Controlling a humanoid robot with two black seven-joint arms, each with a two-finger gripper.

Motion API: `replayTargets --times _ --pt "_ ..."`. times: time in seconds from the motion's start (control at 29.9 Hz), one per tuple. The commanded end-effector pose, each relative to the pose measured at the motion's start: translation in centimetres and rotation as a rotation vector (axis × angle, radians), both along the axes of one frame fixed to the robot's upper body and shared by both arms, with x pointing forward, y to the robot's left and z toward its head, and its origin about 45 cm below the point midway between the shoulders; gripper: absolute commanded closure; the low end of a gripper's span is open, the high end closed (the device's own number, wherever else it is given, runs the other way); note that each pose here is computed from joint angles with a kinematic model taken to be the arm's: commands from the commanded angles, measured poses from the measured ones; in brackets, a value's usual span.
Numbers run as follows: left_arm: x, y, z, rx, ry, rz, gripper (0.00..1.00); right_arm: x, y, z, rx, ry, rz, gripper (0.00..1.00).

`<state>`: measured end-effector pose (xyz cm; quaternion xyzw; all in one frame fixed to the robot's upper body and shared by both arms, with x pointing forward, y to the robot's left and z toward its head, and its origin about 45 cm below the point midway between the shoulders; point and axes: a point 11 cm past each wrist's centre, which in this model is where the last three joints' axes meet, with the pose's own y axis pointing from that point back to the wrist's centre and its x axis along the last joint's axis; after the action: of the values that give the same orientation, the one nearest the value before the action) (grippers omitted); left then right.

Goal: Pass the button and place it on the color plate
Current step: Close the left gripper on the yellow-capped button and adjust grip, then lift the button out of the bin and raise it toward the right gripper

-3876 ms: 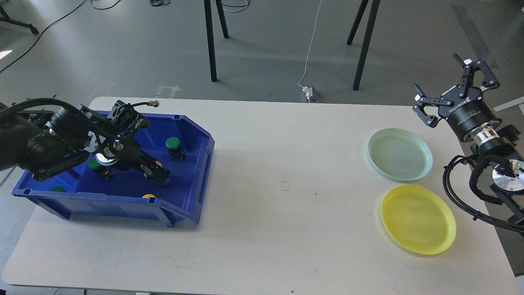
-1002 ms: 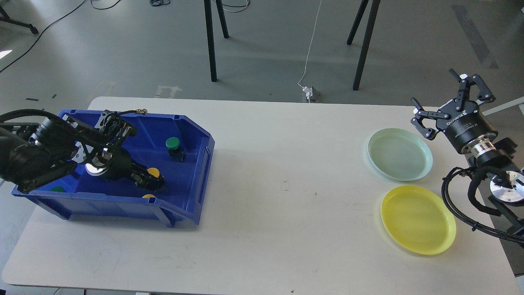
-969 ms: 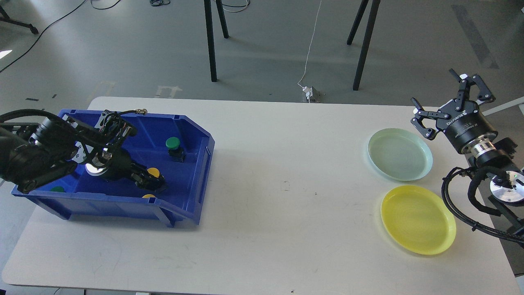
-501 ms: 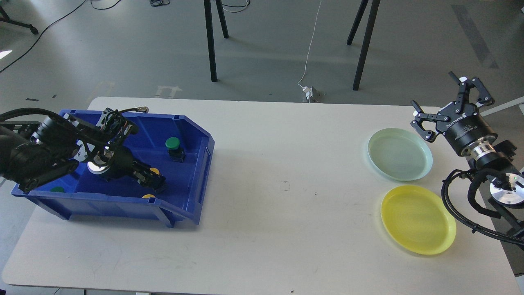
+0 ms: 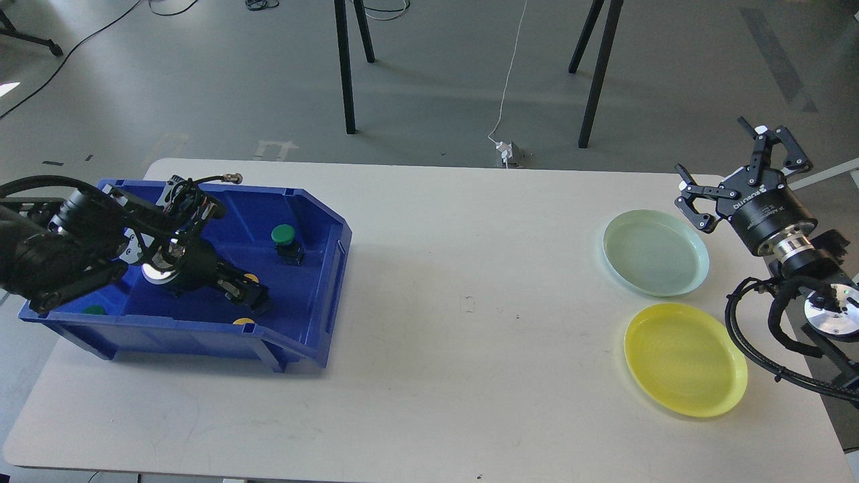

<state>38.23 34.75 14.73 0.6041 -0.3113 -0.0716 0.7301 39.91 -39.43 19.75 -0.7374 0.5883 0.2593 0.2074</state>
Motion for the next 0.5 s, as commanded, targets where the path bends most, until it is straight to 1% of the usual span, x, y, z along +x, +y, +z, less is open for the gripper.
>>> replayTargets --times 0.0,0.07,0.17,0.2,0.3,0.47 --pt "-0.1 0.0 0.0 0.0 0.002 0.001 0.57 0.0 0.0 0.0 0.0 0.0 0.0 0.01" --pt "0.0 0.0 0.0 -0.001 0.001 0.002 0.6 0.0 0.0 0.0 0.0 0.0 0.0 0.01" --pt "0.0 -0.3 0.2 -0.009 -0.003 -0.007 0.76 0.0 0.0 0.0 0.0 0.0 0.0 0.01" --pt "-0.1 -0.1 0.4 -0.01 -0.003 -0.005 0.78 0.0 0.0 0.0 0.0 0.0 0.0 0.01" --pt "-0.4 0.5 1.0 -0.028 -0.007 0.008 0.8 0.0 -0.1 0.0 -0.001 0.001 -0.001 0.01" --pt "0.6 0.8 3.9 -0.048 -0.058 0.016 0.8 -0.3 0.0 -0.4 0.001 0.011 0.0 0.01"
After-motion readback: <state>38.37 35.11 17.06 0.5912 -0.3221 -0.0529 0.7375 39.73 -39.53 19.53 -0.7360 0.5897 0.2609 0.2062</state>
